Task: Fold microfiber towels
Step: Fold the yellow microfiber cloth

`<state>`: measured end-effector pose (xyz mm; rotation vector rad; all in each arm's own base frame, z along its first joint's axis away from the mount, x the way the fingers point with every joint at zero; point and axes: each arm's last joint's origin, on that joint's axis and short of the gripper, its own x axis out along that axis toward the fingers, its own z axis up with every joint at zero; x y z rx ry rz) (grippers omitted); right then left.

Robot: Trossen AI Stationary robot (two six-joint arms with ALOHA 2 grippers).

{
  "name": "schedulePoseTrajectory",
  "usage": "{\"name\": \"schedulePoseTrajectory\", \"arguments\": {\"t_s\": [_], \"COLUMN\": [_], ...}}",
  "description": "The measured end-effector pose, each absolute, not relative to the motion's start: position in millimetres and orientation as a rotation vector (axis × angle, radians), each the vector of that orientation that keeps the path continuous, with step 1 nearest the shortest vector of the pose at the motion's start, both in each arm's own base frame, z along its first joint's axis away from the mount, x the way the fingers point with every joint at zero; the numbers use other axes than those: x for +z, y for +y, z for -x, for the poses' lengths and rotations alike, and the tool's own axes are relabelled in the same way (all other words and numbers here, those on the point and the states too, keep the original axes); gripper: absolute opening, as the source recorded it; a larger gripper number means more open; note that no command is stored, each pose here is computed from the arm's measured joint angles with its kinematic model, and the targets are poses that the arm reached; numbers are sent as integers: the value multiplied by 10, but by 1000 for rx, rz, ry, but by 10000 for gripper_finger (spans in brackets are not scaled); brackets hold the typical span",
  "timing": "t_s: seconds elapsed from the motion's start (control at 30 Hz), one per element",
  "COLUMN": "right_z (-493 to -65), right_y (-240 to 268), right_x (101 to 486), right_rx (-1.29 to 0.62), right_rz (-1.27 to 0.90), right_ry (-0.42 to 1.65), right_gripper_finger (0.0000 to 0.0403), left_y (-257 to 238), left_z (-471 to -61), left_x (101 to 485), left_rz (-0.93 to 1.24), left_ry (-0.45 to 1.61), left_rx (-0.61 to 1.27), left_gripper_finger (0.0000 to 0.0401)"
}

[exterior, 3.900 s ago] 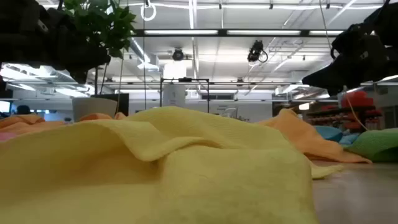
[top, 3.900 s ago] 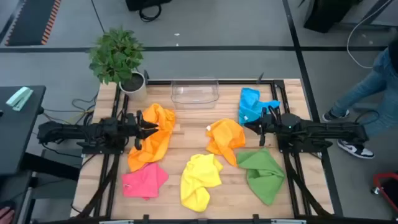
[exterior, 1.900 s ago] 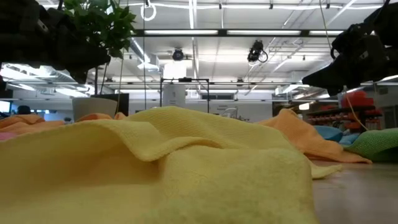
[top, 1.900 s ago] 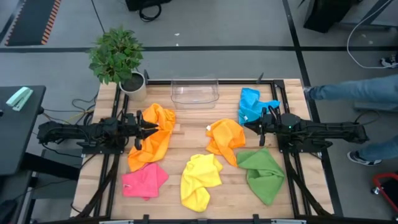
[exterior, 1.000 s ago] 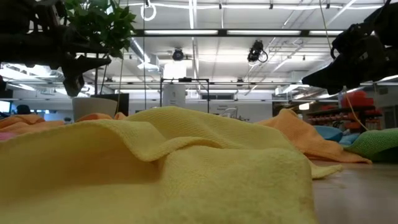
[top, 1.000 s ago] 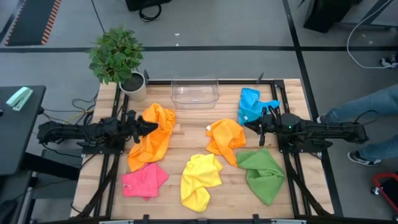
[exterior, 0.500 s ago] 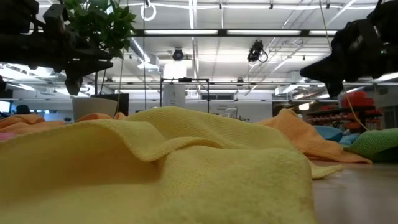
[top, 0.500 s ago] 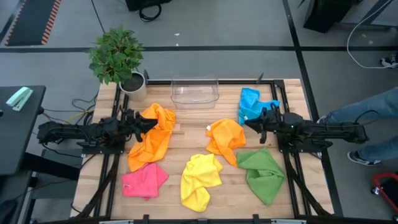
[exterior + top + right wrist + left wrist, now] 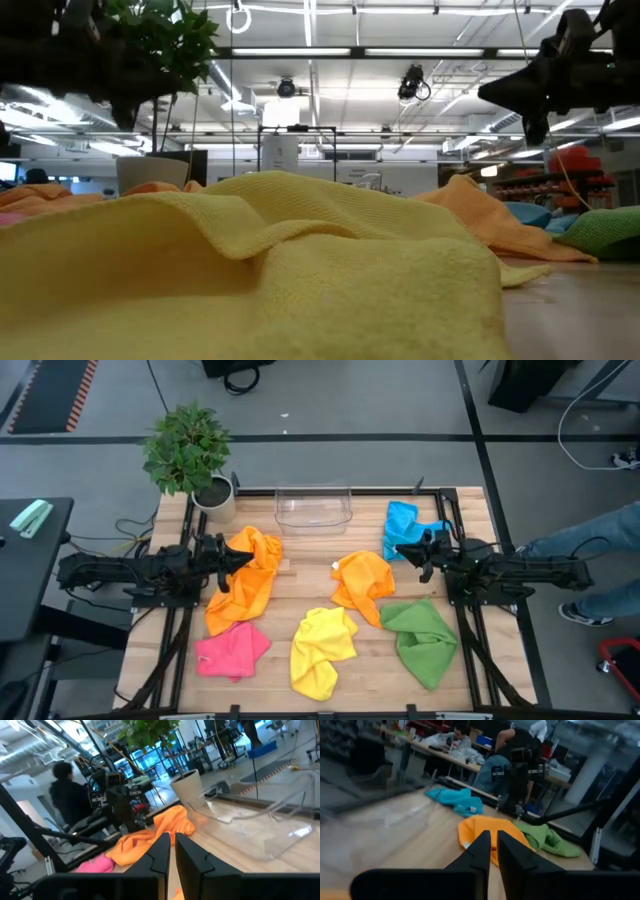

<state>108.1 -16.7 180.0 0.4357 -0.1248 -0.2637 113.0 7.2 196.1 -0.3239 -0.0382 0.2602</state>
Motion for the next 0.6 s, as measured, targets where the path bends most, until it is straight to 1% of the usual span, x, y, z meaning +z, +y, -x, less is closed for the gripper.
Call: {"name": "schedulePoseTrajectory", "arguments": {"t_s": [0.1,0.2,0.37,0.47,0.6], "right_z": [-1100,-1150,-1320,-1469,-1689], "right_y": [-167,-171,-182,-181,-140], "right_x": [1945,2144,2490,2652,2781], "right_rx": [-259,-259,-249,-195,-107], "right_rz": [-388,-310,-196,-159,-138], "right_ry": [-127,-109,-5,75,197], "right_gripper_finger": [36,36,36,36,36], "left_y": [72,72,72,63,22], "left_z": [-1199,-1309,-1557,-1710,-1908], "left_x": [2202,2421,2610,2677,2720], "left_rz": [232,157,124,121,116], "left_ry": [-10,39,125,160,210], "left_rx": [263,268,275,259,210], "left_gripper_finger": [10,7,39,56,66]}}
